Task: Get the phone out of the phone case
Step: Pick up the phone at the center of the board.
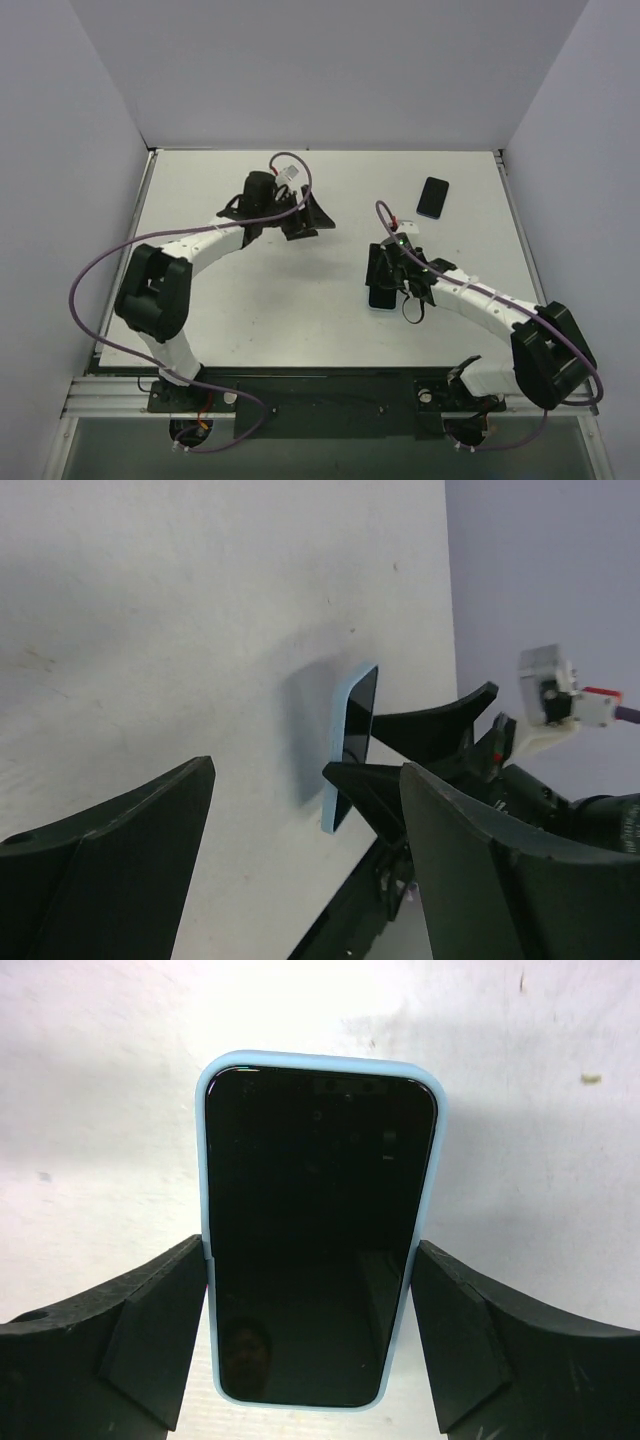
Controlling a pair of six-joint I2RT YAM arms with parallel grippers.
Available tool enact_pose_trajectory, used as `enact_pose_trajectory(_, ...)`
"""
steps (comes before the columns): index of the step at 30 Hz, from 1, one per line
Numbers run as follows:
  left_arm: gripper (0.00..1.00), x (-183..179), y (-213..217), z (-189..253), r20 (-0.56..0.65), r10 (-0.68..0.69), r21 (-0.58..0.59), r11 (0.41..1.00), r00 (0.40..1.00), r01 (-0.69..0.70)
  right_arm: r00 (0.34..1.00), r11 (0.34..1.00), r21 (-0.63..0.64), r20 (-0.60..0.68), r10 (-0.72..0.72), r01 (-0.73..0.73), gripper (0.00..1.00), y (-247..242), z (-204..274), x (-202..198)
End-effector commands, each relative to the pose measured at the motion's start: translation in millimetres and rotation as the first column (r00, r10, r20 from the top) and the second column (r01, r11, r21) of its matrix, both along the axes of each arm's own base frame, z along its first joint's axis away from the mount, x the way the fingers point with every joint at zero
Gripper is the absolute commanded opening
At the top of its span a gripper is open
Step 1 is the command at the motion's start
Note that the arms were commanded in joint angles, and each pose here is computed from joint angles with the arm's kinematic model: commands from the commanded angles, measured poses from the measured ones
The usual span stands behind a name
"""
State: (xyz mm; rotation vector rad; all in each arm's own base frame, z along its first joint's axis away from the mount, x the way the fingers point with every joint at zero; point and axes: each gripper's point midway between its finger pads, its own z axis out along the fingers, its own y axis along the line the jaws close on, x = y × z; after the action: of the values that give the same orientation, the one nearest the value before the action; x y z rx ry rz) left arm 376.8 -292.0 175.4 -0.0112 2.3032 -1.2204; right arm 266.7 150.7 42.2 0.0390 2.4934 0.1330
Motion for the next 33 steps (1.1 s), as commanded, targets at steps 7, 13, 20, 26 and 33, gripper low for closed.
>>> enact_pose_trajectory(7,0.88,-46,-72,3,-0.048,-0.194,-0.251,0.952,0.98,0.176,0.973,0.97,0.201,0.213,0.093,-0.136,0.0,35,62,17)
enact_pose_trajectory(13,0.8,-57,-84,-12,-0.054,-0.221,-0.178,0.962,0.974,0.208,0.96,0.952,0.256,0.261,0.1,-0.169,0.0,46,80,12)
enact_pose_trajectory(20,0.76,-74,-100,-21,-0.064,-0.282,-0.169,0.949,0.957,0.268,0.948,0.932,0.276,0.274,0.159,-0.236,0.0,62,92,5)
enact_pose_trajectory(26,0.75,-82,-107,-24,-0.072,-0.303,-0.167,0.943,0.95,0.288,0.935,0.922,0.267,0.293,0.199,-0.28,0.0,73,100,0)
enact_pose_trajectory(33,0.56,-86,-109,-24,-0.085,-0.333,-0.175,0.933,0.939,0.315,0.923,0.918,0.253,0.317,0.219,-0.305,0.0,75,111,-2)
